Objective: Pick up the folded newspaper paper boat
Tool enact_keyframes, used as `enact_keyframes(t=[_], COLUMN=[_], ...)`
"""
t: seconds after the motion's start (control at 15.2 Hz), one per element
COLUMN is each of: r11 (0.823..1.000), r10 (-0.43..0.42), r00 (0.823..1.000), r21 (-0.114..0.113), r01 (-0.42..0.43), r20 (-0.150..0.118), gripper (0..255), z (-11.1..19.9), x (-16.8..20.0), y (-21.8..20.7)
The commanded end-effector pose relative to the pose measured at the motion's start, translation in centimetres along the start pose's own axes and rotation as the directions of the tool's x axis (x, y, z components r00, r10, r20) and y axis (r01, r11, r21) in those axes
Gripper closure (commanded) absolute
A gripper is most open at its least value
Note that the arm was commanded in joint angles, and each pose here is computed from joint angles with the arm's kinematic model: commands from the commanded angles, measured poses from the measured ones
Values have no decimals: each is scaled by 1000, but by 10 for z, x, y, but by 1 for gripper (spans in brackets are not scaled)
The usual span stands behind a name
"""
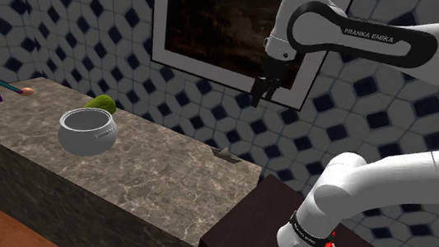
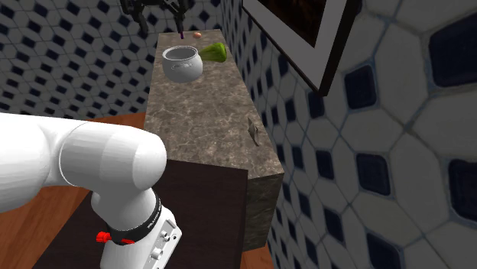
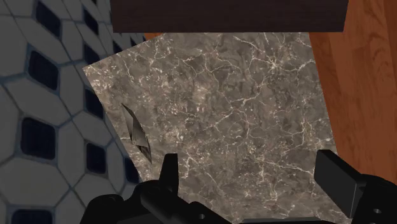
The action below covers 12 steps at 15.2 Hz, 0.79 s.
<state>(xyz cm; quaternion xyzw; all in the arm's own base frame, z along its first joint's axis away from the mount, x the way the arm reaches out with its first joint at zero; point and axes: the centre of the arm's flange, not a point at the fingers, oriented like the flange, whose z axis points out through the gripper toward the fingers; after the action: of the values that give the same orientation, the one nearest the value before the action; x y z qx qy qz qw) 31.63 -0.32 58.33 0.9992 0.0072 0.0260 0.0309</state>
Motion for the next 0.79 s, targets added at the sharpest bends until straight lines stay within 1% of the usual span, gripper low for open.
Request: enact_keyframes(t=[0.0, 0.73], r11=[1000, 998], r10=[0, -47], r00=[1000, 999], r21=[0, 42], r01=[0, 47], r20=[0, 6], gripper=[0, 0], z=[0, 124], x=[0, 41], y=[0, 72])
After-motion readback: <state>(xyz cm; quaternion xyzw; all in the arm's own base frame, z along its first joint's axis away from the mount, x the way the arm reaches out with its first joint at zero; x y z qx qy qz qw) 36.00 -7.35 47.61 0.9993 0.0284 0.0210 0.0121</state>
